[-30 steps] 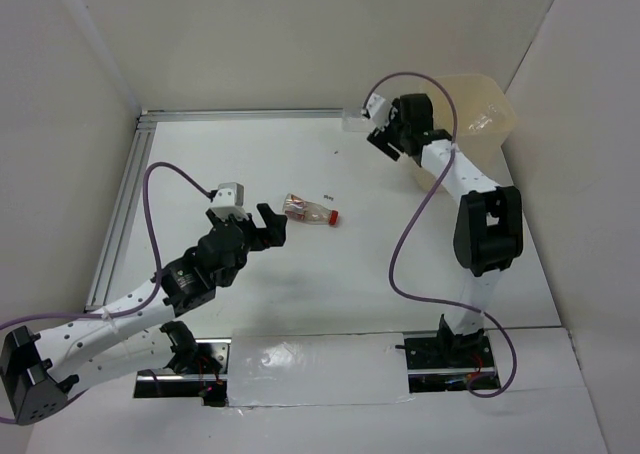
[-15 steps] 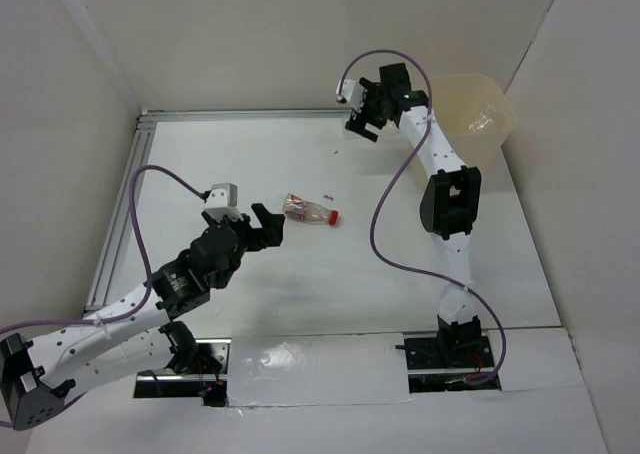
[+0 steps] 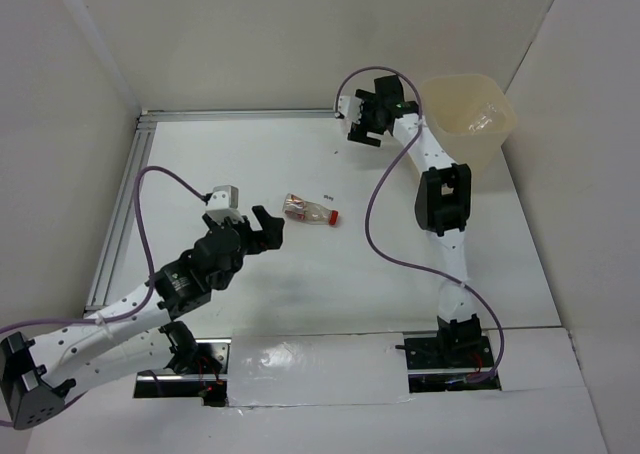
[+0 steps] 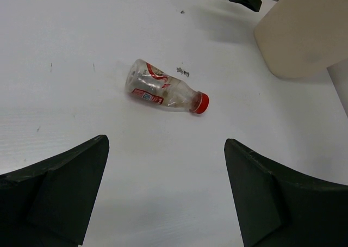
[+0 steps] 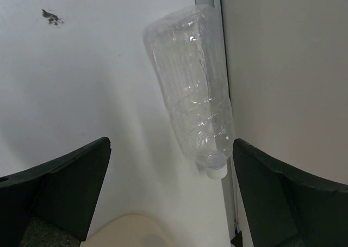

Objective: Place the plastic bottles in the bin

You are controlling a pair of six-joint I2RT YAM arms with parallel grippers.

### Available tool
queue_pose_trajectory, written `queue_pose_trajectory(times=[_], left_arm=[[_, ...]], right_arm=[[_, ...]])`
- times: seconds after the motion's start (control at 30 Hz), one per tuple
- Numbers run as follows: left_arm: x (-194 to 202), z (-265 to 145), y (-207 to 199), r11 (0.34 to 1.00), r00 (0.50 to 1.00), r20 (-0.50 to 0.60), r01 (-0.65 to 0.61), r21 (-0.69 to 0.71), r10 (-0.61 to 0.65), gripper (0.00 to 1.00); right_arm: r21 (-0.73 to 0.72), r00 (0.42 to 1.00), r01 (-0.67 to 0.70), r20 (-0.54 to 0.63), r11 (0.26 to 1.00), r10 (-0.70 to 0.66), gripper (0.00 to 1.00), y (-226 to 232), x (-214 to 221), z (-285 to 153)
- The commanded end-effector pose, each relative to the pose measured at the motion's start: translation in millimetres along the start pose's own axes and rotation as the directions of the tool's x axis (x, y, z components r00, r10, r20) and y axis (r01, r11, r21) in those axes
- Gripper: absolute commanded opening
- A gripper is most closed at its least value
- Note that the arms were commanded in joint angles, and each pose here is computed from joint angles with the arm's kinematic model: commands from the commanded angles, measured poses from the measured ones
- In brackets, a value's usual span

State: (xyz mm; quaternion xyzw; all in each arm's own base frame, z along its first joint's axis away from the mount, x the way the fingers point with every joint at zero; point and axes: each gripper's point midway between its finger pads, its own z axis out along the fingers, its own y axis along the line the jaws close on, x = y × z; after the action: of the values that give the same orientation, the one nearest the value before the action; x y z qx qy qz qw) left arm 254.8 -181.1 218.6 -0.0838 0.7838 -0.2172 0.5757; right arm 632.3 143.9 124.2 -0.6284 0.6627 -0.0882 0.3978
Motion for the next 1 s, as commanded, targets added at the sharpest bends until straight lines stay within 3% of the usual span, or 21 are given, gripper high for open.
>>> queue_pose_trajectory(times=[0.0, 0.1, 0.27, 0.37, 0.4, 0.53, 0.57, 0.7, 0.83, 0.97], left_arm=[[-6.0, 3.2, -1.5, 0.999, 0.999, 0.026, 0.037, -0.01, -0.037, 1.0], [-1.9, 6.1, -3.1, 0.999, 0.999, 0.014, 0.032, -0.008, -0.031, 1.0], [3.8, 8.7, -3.2, 1.0, 1.0, -0.003, 0.021, -0.01, -0.021, 1.0], [4.6, 10.3, -4.0, 1.0, 1.0, -0.003, 0.021, -0.01, -0.021, 1.0], [4.6, 10.3, -4.0, 1.0, 1.0, -0.003, 0.021, -0.01, -0.021, 1.0], [7.1, 11.7, -3.4, 1.0, 1.0, -0.009, 0.016, -0.015, -0.016, 1.0], [5.2, 12.1, -5.0, 1.0, 1.0, -0.002, 0.022, -0.009, -0.022, 1.0], [7.6, 13.4, -4.4, 1.0, 1.0, -0.008, 0.017, -0.014, -0.017, 1.0], [6.1, 14.5, -2.0, 1.0, 1.0, -0.004, 0.019, -0.022, -0.019, 1.0], [4.5, 14.8, -3.4, 1.0, 1.0, 0.002, 0.024, -0.017, -0.024, 1.0]], right_arm=[[0.094, 0.999, 0.036, -0.025, 0.995, -0.034, 1.0, -21.0, 7.8, 10.9], [0.08, 0.999, 0.033, -0.03, 0.996, -0.031, 1.0, -14.8, 12.7, 20.3], [0.117, 0.989, -0.057, 0.141, 0.991, 0.04, 0.98, -33.7, -15.8, 2.4], [0.161, 0.969, -0.113, 0.235, 0.98, 0.074, 0.85, -52.6, -26.0, -11.0], [0.15, 0.958, -0.125, 0.275, 0.981, 0.08, 0.71, -52.6, -33.8, -11.3], [0.182, 0.94, -0.129, 0.335, 0.975, 0.062, 0.5, -69.5, -46.7, -26.6], [0.188, 0.943, -0.131, 0.326, 0.973, 0.064, 0.47, -70.4, -44.7, -26.6], [0.194, 0.946, -0.132, 0.319, 0.972, 0.065, 0.48, -73.5, -41.5, -18.0], [0.297, 0.948, -0.144, 0.316, 0.944, 0.045, 0.48, -90.9, -43.3, -13.3], [0.38, 0.963, -0.16, 0.261, 0.911, 0.06, 0.33, -103.4, -29.0, 5.0]])
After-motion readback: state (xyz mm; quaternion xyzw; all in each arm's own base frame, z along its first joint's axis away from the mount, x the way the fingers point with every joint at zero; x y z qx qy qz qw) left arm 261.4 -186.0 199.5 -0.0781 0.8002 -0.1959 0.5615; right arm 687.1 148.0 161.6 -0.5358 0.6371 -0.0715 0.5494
